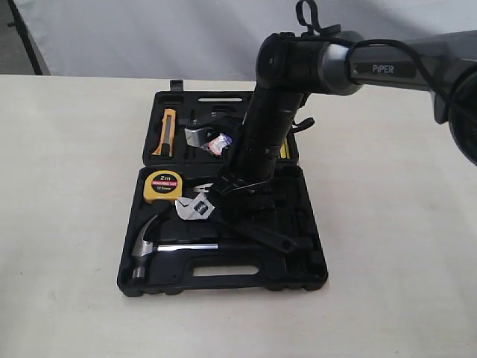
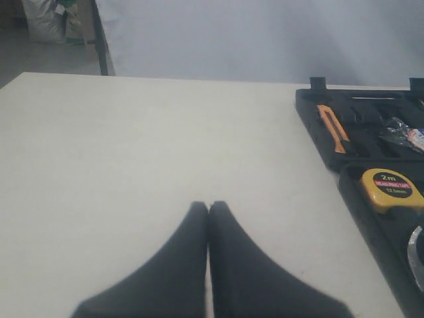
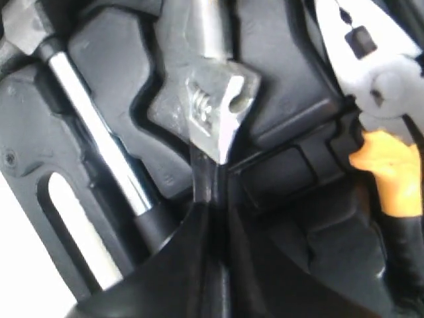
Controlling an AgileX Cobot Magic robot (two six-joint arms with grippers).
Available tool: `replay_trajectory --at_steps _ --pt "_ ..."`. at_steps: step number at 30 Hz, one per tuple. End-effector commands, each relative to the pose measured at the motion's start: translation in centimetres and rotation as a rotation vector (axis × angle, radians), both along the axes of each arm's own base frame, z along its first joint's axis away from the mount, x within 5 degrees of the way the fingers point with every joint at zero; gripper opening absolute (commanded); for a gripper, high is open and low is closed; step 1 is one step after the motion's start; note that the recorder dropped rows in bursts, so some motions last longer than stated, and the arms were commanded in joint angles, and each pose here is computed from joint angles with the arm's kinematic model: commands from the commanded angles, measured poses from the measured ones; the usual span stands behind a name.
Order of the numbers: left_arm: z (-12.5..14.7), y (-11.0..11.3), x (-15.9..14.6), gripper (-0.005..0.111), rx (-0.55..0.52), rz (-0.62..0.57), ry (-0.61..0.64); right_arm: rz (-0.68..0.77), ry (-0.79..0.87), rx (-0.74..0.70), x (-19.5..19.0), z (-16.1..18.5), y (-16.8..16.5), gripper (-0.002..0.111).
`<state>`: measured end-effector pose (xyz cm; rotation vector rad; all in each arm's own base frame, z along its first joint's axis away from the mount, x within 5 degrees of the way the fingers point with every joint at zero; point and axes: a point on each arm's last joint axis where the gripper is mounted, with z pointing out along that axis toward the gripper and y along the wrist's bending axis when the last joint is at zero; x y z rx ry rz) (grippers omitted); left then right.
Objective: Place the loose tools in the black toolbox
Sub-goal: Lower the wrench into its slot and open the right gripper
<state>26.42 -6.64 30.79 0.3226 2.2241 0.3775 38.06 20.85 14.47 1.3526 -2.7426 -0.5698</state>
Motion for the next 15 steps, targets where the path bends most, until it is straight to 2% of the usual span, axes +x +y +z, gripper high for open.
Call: replay_trajectory --at_steps 1,6,10,15 --pt "-0.1 0.0 -0.2 0.001 -0.027 0.001 -0.005 0.03 -0.025 0.007 0.0 0.8 -0.1 0.0" --pt "-0.1 0.0 -0.2 0.001 -0.027 0.001 -0.005 0.055 -0.122 0.049 0.3 4.3 0.0 0.0" --pt "-0.1 0.0 -0.2 0.001 -0.027 0.001 -0.005 0.14 -0.223 0.044 -0.7 6.8 0.5 0.0" --pt "-0.1 0.0 -0.2 0.001 -0.027 0.001 -0.005 0.19 -0.367 -0.026 -2.3 6.8 1.5 0.0"
